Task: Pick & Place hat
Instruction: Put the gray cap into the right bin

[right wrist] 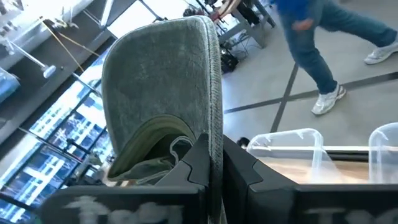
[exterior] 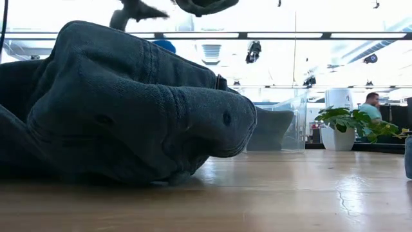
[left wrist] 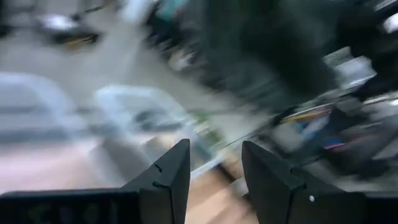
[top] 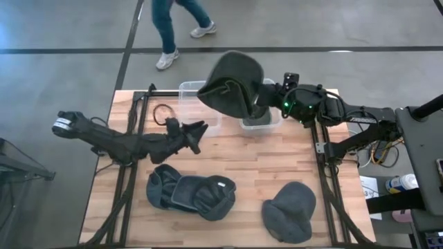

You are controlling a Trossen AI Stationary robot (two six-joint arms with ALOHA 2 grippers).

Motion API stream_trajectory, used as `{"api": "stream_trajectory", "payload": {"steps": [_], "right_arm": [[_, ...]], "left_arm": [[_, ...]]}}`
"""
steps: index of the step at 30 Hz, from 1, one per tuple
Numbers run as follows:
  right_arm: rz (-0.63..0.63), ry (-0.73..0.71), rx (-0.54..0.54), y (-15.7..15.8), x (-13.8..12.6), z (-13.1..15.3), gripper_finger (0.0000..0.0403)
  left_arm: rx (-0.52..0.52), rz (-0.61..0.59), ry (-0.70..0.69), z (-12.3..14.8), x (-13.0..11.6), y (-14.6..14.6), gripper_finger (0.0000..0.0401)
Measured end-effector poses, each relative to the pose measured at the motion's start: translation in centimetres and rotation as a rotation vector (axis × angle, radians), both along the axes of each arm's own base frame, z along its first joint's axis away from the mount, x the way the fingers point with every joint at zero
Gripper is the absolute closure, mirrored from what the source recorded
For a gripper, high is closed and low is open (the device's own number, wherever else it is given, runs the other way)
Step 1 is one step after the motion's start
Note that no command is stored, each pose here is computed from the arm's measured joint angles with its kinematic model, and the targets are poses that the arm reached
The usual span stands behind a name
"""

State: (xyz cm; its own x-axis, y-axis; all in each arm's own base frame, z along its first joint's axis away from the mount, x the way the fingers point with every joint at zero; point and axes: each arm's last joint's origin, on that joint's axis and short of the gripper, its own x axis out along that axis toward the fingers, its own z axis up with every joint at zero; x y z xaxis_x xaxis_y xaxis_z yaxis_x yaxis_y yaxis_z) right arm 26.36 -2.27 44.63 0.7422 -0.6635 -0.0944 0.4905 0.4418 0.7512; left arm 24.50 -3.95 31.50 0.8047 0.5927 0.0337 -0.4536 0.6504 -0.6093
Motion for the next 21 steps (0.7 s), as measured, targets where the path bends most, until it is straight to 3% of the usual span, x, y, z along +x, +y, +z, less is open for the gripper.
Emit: {"api": "stream_trajectory", "payload": {"steps": [7,11,21], "right_arm": [[0.001,-0.103,-0.015,0.0,0.1,1.0,0.0388],[0.017,-0.155,-0.040,0.0,0.1,1.7,0.0388],[0.036,-0.170,-0.044,0.1,0.1,1.8,0.0388]], "left_arm": [[0.157,-0.091,-0.253,0.2,-1.1,0.8,0.0263],[0.126,-0.175,-0.310,-0.2,-0.8,1.8,0.0263],[0.135,-0.208,-0.388,1.7,0.4,3.8,0.0263]]}}
